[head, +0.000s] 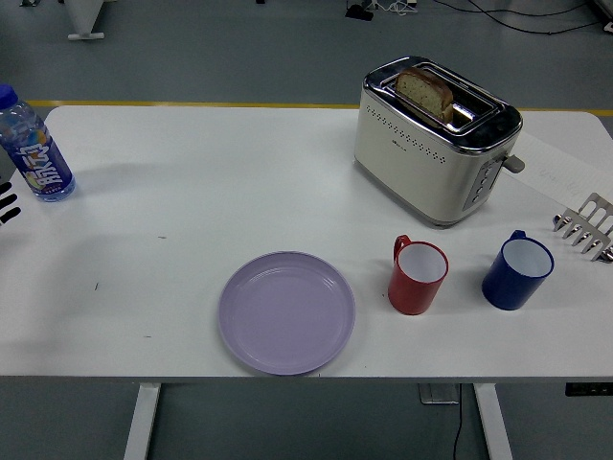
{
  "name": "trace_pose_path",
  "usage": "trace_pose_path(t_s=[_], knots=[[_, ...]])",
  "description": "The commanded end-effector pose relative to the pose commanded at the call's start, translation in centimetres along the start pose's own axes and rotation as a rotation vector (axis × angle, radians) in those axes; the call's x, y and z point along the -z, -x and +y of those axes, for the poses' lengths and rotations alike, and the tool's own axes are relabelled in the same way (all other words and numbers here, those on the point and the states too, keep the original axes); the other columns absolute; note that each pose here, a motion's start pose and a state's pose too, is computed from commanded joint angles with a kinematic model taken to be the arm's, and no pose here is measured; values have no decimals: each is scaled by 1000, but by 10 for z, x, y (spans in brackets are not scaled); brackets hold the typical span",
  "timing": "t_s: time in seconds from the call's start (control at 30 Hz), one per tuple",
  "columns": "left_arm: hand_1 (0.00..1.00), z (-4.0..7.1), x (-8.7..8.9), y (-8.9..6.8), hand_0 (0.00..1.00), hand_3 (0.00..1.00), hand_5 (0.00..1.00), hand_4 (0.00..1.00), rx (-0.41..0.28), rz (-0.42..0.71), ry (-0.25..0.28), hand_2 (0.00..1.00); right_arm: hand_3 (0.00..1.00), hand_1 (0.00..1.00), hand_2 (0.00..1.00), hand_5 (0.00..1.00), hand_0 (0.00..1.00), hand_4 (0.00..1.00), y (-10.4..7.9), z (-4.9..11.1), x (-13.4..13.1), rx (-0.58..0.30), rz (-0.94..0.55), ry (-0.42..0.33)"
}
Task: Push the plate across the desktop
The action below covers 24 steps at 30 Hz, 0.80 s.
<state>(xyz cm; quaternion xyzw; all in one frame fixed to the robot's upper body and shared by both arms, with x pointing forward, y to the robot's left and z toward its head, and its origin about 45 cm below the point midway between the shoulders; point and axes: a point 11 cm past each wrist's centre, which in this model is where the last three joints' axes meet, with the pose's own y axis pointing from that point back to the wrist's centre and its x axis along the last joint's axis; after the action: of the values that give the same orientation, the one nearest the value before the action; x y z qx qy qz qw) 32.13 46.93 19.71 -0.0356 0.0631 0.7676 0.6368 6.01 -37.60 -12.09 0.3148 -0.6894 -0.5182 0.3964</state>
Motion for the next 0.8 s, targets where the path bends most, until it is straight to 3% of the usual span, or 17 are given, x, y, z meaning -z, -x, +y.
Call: trace_pose_path(t_s=[0.8], knots=[[791, 1, 4, 3, 772, 728, 998, 583, 20, -23, -17, 781, 738, 653, 755, 487, 694, 477, -2, 0, -5, -8, 4, 16]])
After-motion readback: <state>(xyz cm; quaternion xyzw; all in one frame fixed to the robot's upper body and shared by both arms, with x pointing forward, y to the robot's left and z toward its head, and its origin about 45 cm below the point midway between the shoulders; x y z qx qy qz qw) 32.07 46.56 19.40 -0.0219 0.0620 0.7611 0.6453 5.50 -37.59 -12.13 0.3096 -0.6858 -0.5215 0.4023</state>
